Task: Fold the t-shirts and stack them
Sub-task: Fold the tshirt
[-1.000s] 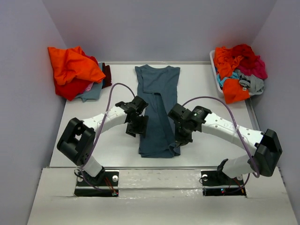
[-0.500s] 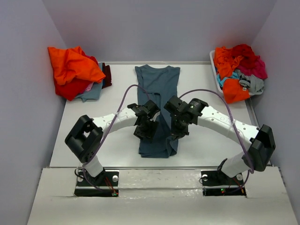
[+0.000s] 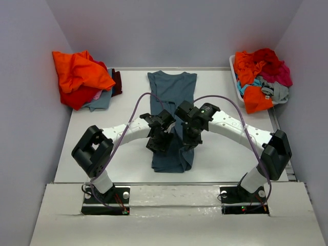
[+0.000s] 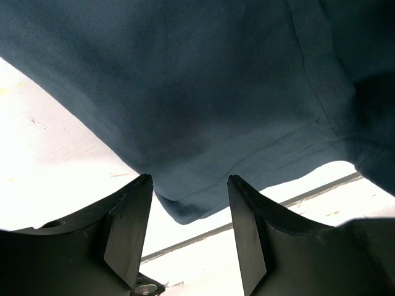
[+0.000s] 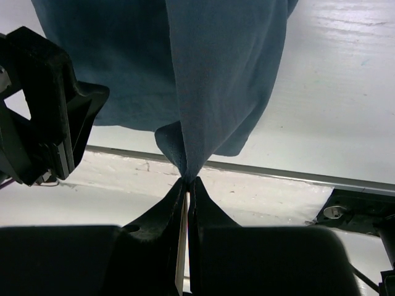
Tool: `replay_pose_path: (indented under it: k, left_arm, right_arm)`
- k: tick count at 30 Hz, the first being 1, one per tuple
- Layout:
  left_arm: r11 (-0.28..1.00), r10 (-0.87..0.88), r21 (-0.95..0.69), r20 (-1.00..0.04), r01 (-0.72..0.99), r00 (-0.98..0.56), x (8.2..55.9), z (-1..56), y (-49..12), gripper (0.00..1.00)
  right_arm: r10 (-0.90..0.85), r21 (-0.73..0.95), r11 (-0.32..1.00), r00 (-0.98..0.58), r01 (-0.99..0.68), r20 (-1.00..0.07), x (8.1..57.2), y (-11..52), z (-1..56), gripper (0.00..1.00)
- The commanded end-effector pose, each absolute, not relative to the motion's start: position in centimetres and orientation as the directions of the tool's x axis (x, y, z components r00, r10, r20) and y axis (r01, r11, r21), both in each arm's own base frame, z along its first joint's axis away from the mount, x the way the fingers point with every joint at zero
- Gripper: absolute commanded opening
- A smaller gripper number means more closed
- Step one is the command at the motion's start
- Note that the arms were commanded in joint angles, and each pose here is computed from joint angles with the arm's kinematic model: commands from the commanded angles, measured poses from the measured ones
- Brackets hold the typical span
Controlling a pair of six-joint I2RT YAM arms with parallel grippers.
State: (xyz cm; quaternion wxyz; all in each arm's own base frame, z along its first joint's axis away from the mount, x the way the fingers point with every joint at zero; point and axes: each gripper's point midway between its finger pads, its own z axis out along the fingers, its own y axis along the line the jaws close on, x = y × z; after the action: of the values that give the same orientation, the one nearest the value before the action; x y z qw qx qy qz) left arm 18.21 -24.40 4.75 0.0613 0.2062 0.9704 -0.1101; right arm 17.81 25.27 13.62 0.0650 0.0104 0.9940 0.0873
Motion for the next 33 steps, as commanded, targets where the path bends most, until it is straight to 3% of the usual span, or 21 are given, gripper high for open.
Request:
replay_pose_path:
  k: [1, 14, 33]
  left_arm:
    - [0.883, 0.402, -0.181, -0.182, 0.432, -0.897, 18.4, 5.7, -24.4, 0.63]
    - [0.881, 0.414, -0.166, -0.18, 0.443, -0.892, 18.7, 5.5, -24.5, 0.63]
    - [0.886, 0.406, -0.16, -0.185, 0.435, -0.895, 18.6, 5.7, -24.1, 0.63]
  right_arm:
    - [-0.002, 0.206, 0.978, -0.994, -0.025, -0.113, 16.9, 25.0, 14.2, 0.07]
    - [-0.027, 0.206, 0.978, -0.999, -0.03, -0.018, 12.9, 22.3, 12.7, 0.07]
    - [-0.154, 0.244, 0.959, -0.988, -0.145, 0.015, 16.6, 27.8, 9.7, 0.07]
